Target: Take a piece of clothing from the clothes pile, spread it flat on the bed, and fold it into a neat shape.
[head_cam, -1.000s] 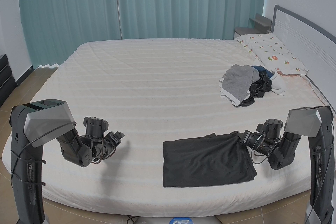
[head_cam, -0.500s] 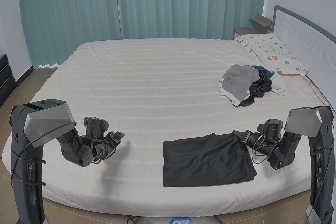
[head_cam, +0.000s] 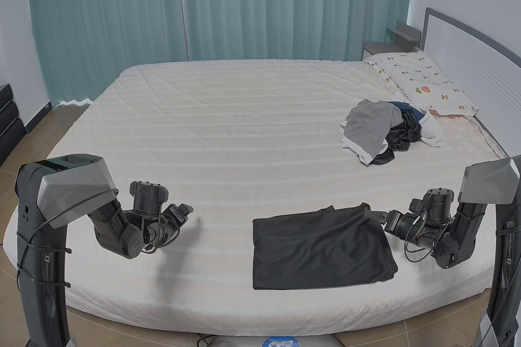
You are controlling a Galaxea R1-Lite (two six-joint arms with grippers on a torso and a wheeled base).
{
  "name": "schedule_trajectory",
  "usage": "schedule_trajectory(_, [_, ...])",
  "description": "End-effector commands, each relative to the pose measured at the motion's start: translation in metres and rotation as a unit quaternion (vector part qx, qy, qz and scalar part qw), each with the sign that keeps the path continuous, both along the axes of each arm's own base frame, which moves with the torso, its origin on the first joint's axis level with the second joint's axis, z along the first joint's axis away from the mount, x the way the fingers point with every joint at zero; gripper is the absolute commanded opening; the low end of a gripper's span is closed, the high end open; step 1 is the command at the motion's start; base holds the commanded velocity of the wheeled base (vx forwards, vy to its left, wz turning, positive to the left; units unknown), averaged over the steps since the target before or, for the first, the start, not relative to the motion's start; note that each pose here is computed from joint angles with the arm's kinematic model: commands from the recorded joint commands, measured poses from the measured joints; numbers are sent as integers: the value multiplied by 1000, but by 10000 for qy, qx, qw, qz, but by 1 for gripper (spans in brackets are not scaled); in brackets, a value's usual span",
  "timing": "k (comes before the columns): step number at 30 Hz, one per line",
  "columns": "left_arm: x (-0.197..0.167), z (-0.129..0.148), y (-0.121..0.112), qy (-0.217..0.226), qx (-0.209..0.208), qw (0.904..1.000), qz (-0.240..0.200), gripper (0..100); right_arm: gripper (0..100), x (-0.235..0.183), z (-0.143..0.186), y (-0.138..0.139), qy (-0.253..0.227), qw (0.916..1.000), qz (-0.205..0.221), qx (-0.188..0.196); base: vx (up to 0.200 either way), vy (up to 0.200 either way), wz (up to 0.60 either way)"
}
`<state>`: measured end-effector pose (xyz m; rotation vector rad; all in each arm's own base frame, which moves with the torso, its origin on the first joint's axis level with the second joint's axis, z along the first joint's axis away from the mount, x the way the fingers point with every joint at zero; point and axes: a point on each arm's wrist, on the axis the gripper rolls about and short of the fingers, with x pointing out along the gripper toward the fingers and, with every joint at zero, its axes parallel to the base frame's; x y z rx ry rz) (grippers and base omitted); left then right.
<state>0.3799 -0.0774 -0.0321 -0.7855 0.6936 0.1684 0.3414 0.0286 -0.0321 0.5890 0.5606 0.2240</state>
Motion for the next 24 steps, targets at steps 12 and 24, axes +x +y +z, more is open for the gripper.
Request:
schedule_trajectory(12, [-1, -1, -1, 11, 2, 10000, -12, 100, 100, -76, 19, -16, 1009, 9939, 449, 54, 0, 0, 0])
schedule_trajectory(24, [-1, -4, -2, 28, 97, 9999, -93, 100, 100, -95, -19, -19, 1261, 9860, 1026, -372, 0, 0, 0])
